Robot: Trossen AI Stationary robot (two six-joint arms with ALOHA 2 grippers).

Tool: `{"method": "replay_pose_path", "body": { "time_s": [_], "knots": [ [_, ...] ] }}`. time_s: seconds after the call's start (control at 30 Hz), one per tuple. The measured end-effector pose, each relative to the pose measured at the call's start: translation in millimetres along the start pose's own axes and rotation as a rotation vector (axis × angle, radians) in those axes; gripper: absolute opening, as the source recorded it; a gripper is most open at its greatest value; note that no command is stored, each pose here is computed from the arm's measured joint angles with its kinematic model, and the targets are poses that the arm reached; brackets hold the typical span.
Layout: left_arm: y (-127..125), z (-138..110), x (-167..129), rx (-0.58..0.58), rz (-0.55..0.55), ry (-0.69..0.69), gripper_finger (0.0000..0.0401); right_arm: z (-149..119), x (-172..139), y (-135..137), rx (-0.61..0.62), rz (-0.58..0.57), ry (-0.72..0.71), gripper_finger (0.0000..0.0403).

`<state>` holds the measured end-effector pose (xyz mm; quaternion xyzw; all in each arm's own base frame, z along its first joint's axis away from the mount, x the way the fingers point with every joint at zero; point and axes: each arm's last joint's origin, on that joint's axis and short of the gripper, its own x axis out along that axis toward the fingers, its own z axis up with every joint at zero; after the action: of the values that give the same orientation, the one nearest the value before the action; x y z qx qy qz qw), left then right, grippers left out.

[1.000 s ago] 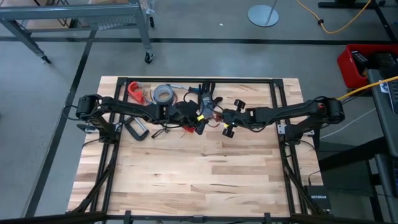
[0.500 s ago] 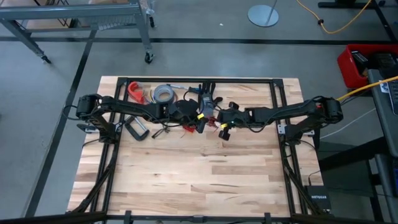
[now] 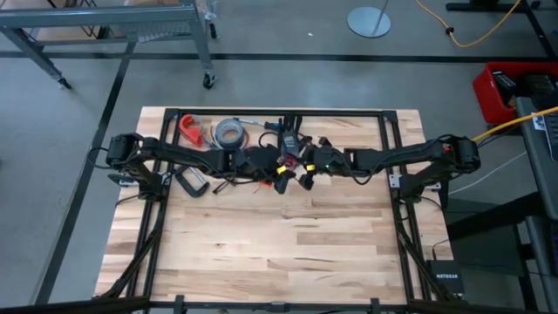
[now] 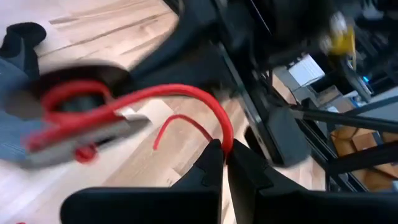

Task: Coil cords
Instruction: Coil the orange wire into the black spool

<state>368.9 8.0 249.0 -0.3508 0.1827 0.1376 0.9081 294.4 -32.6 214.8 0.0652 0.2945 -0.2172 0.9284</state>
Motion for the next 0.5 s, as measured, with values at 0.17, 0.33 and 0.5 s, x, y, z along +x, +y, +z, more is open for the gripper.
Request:
{"method": "replay_pose_path", "body": {
  "time_s": [0.17,0.33,0.5],
  "knots": [
    [-6,-8,-1,0.015,0.018,-0.002,0.0000,9,2,-6,0.076,0.019,-0.070,0.0001],
    [-11,-18,-3,0.056,0.068,0.005,0.0000,15,3,-8,0.103,0.078,-0.114,0.0001],
    [-12,-28,-6,0.103,0.161,0.001,0.0000,18,3,-12,0.136,0.124,-0.117,0.0001]
  ]
}}
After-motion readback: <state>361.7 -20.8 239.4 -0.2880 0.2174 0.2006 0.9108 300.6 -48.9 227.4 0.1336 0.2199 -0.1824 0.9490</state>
